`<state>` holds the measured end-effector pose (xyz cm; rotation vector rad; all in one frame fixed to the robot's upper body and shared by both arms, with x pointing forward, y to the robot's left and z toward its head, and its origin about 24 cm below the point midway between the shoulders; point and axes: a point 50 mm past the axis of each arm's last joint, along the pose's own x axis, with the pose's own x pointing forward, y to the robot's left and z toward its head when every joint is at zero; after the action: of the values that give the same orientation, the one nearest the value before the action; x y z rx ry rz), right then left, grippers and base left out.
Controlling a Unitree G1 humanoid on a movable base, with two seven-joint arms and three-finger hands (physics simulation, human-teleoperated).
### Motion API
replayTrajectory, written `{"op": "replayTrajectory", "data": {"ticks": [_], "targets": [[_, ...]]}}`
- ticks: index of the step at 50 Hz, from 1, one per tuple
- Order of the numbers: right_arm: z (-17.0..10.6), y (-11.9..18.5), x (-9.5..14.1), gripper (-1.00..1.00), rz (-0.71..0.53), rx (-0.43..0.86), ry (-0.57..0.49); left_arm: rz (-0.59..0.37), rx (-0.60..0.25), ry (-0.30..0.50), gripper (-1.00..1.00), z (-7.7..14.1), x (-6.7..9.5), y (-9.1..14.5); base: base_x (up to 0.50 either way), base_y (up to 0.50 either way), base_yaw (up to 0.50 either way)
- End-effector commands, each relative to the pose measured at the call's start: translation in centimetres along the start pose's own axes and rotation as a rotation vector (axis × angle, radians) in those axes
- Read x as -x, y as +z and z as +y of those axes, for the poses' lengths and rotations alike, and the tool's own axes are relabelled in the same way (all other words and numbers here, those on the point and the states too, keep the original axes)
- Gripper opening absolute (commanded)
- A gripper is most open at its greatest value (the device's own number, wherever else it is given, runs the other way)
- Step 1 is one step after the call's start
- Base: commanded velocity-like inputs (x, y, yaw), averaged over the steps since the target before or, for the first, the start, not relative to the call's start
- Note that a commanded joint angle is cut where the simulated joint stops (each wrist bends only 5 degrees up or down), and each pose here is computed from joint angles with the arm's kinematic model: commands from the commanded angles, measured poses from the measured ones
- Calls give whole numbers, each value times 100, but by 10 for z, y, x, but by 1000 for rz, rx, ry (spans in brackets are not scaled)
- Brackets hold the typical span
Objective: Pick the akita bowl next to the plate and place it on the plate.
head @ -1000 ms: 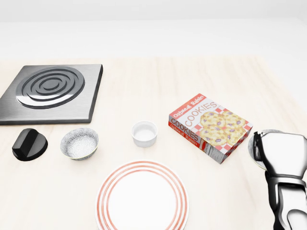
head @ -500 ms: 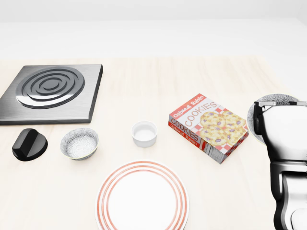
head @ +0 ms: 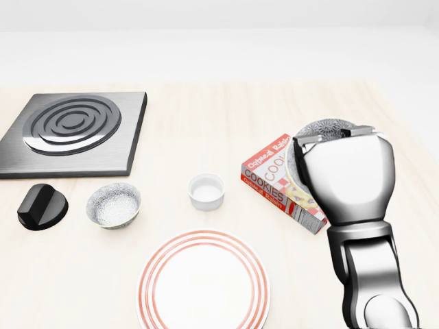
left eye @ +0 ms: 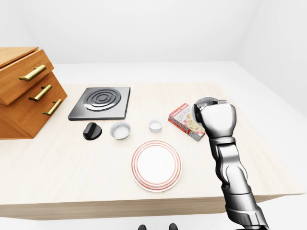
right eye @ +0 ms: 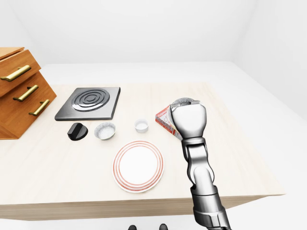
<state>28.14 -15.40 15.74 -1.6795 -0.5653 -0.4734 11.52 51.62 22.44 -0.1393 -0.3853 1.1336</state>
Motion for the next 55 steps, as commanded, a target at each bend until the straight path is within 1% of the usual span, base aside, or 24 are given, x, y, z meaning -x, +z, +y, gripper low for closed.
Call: {"op": "replayTrajectory", "data": {"ticks": [1,3,8,12,16,18,19,20,21,26,33,38,42,45,52,55], "targets": [[-10,33,0,-100,-89,-63,-61,1,0,0,100,0,0,0,0,0,0],[-11,37,0,-100,-100,-70,-66,-8,1,-1,100,-1,0,2,0,0,0],[-14,46,1,-100,-123,-95,-71,-1,2,-2,100,0,0,0,0,0,0],[-13,55,5,-100,-159,-111,-72,-4,3,-3,100,0,0,1,0,0,0],[-13,67,9,-100,-193,-157,-59,1,2,-2,100,0,0,0,0,0,0],[-14,71,11,-100,-208,-160,-61,6,2,-2,100,0,0,-2,0,0,0],[-13,75,13,-100,-219,-183,-49,4,2,-2,100,-1,0,-1,0,0,0],[-13,78,14,-100,-233,-186,-49,3,2,-2,100,0,0,0,0,0,0],[-13,81,16,-100,-260,-160,-63,2,2,-2,100,0,0,0,0,0,0],[-7,93,26,-100,-277,-201,-32,4,2,-2,100,0,0,-1,0,0,0],[0,104,35,-100,-309,-214,-4,13,1,-3,100,0,0,-3,0,0,0],[4,117,41,-100,-335,-252,25,10,2,-3,100,-1,0,-2,0,0,0],[8,129,50,-100,-373,-270,44,2,3,-3,100,-1,0,0,0,0,0],[12,132,54,-100,-383,-275,59,12,2,-2,100,-1,0,-3,0,0,0],[21,136,64,-100,-400,-285,88,1,3,-2,100,0,0,0,0,0,0],[25,137,67,-100,-386,-316,130,3,3,-2,100,0,0,0,0,0,0]]}}
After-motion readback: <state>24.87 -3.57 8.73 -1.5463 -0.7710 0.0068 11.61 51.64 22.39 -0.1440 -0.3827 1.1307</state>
